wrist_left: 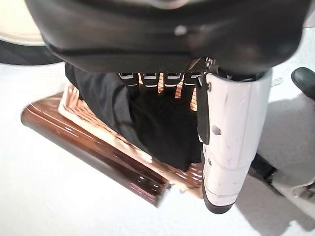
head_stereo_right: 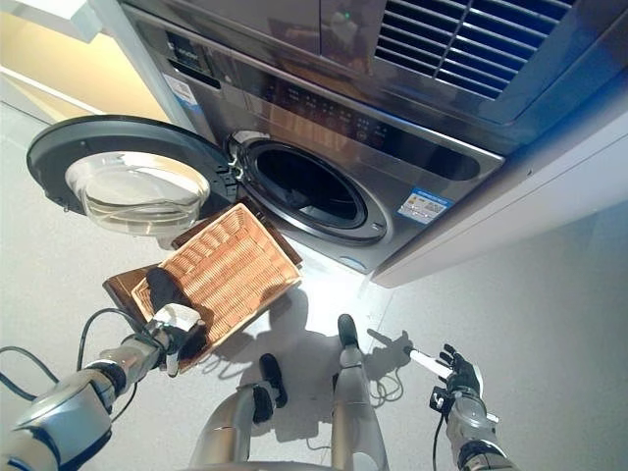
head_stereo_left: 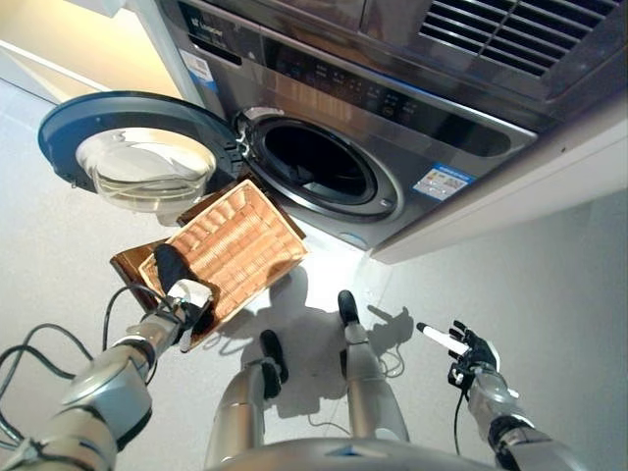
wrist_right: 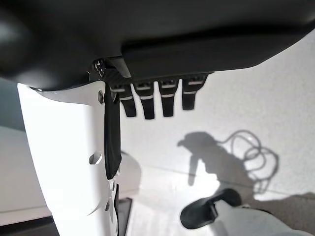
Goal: Pick up the clothes and place them into the washing machine
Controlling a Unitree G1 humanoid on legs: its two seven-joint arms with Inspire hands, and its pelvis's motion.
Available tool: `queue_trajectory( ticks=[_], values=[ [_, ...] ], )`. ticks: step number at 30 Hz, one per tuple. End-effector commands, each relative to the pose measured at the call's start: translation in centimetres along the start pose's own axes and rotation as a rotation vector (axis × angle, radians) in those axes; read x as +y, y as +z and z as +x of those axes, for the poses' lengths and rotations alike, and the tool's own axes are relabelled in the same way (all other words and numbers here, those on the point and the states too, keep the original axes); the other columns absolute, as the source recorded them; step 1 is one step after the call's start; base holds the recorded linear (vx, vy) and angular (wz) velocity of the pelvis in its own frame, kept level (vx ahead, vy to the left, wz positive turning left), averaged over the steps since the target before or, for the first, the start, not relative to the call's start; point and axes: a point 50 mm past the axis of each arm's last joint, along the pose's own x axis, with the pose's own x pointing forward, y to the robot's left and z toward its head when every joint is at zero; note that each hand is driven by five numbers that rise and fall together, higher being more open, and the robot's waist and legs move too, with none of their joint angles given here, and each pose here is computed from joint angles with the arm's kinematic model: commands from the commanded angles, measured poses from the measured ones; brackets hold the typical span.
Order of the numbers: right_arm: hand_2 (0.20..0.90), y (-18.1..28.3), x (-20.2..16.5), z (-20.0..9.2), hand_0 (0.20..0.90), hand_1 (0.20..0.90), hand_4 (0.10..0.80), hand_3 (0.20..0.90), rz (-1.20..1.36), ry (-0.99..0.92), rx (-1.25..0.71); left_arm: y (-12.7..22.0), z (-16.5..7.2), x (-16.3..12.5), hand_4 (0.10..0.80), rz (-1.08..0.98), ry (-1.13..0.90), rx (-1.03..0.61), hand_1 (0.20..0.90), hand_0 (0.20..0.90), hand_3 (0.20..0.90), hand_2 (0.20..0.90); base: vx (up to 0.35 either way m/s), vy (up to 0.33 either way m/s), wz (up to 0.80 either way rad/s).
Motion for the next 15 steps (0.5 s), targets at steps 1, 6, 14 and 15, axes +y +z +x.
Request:
queue_trajectory(
  ticks=[1, 6, 14, 15],
  values=[
    [0.9, 0.9, -2.8, 0.0, 0.9, 0.9, 0.8, 0.9, -0.052, -0.069, -0.048, -5.2, -1.2, 0.6, 0.8, 0.025, 0.056, 0.154, 0.9, 0.9, 0.9, 0.9, 0.0, 0.0, 0.0],
    [0.9, 0.9, -2.7, 0.0, 0.9, 0.9, 0.8, 0.9, -0.054, -0.062, -0.051, -6.1, -1.2, 2.2, 0.8, 0.026, 0.109, 0.176, 0.9, 0.9, 0.9, 0.9, 0.0, 0.0, 0.0],
    [0.9, 0.7, -2.9, -0.1, 0.9, 0.9, 0.8, 0.9, -0.057, -0.065, -0.048, -6.7, -1.2, 3.5, 0.8, 0.079, 0.132, 0.171, 0.9, 0.9, 0.9, 0.9, 0.0, 0.0, 0.0],
    [0.9, 0.7, -2.9, -0.1, 0.9, 0.9, 0.8, 0.9, -0.057, -0.064, -0.048, -6.7, -1.2, 3.5, 0.8, 0.086, 0.13, 0.167, 0.9, 0.9, 0.9, 0.9, 0.0, 0.0, 0.0]
  ],
)
